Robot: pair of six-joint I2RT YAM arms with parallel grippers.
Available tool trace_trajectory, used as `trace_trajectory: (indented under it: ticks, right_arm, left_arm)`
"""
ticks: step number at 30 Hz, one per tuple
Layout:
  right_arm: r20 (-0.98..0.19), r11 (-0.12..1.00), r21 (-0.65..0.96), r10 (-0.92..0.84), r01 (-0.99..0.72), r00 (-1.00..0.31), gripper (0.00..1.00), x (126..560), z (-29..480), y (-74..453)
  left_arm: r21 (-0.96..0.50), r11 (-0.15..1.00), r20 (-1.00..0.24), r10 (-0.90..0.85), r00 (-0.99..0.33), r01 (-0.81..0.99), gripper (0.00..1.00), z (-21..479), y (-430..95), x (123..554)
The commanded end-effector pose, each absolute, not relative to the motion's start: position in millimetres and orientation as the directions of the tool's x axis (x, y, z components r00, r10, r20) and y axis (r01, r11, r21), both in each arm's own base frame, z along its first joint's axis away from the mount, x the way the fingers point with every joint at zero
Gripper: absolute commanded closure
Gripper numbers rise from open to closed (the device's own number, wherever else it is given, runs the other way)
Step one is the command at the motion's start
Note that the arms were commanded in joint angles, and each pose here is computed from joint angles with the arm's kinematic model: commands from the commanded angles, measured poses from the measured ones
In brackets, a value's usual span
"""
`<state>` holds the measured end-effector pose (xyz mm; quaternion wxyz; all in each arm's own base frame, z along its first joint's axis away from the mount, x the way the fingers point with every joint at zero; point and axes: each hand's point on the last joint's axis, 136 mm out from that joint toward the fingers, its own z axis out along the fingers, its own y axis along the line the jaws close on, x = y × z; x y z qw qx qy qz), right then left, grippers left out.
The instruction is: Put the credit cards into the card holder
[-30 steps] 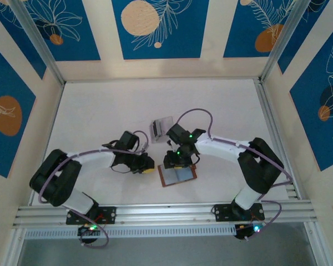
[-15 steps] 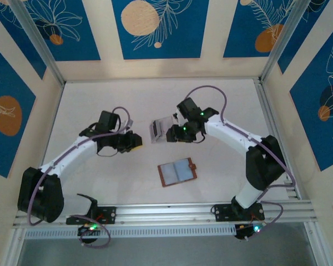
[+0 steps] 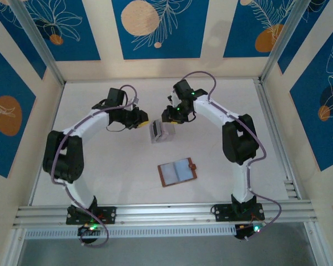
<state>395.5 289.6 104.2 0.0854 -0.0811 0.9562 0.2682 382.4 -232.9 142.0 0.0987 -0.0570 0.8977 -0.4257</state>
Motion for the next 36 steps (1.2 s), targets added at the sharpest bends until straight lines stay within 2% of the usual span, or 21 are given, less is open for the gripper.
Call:
trace_trajectory:
  ticks: [1,16,19,26,36]
  right_arm:
    - [-0.181,0.828,0.516,-0.144,-0.219,-0.973,0.58,392,105,295]
    - [-0.137,0.785,0.578,-0.176,-0.223,-0.975,0.61,393,95,311]
    - [-0.145,0.816,0.534,-0.170,-0.222,-0.975,0.64,396,94,306]
    - [-0.189,0.870,0.432,-0.169,-0.237,-0.967,0.64,398,98,297]
    - [-0.140,0.854,0.468,-0.182,-0.227,-0.973,0.63,396,84,307]
  left_arm:
    - [-0.803,0.596,-0.111,-0.172,-0.979,-0.013,0.81,140,-240,393]
    - [-0.803,0.592,-0.030,-0.155,-0.987,-0.069,0.81,95,-253,395]
    - [-0.803,0.592,-0.025,-0.154,-0.988,-0.072,0.81,92,-254,393]
    - [-0.804,0.591,-0.024,-0.154,-0.988,-0.072,0.81,91,-254,393]
    - [-0.806,0.588,-0.027,-0.156,-0.987,-0.070,0.81,93,-254,394]
